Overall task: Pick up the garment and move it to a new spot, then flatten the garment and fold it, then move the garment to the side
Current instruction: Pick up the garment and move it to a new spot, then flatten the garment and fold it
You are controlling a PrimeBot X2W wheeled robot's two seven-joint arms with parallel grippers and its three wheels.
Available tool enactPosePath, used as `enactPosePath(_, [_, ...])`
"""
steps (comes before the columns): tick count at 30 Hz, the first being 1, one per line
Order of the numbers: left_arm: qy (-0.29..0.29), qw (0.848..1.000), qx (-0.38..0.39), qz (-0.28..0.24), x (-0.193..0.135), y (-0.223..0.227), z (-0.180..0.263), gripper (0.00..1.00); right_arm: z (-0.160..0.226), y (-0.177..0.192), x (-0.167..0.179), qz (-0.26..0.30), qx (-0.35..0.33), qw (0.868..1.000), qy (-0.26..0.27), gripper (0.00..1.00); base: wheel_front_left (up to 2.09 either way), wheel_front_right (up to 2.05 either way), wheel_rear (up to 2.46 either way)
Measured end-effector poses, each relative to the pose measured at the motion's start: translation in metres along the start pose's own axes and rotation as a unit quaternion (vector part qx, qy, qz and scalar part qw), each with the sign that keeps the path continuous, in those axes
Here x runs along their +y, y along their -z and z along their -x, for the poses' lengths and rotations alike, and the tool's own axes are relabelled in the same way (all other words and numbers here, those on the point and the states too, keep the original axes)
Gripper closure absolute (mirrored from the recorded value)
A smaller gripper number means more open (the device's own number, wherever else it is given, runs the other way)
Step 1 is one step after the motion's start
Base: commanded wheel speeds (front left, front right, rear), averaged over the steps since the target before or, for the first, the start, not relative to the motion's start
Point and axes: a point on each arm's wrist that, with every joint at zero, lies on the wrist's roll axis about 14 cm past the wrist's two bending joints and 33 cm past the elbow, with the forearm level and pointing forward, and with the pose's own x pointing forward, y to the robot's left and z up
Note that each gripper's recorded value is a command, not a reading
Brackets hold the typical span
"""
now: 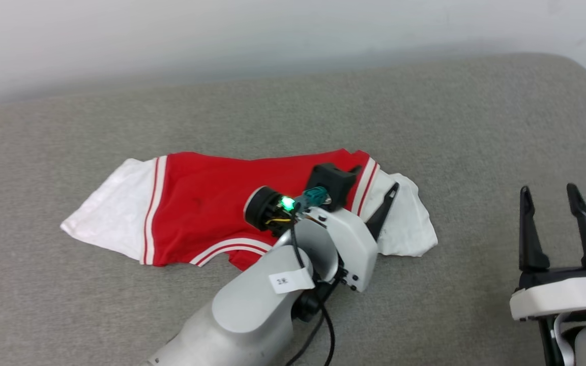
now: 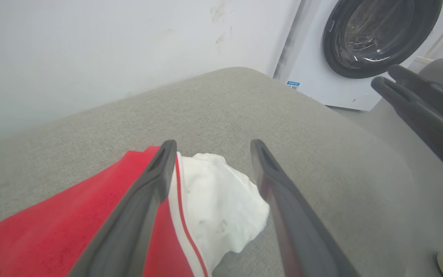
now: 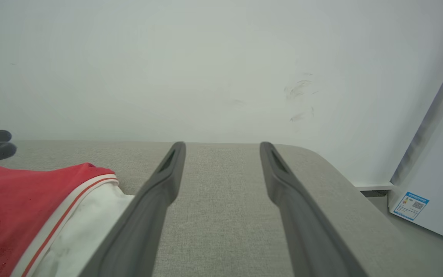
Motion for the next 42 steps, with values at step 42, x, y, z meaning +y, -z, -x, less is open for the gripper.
enactPosePath(42, [-0.386, 0.900, -0.193, -0.068, 0.117, -0.017, 0.265, 0.00, 0.028, 0.023, 0.063, -0.003, 0.046, 0.994, -0.102, 0.00, 0.00, 0.00, 0.00])
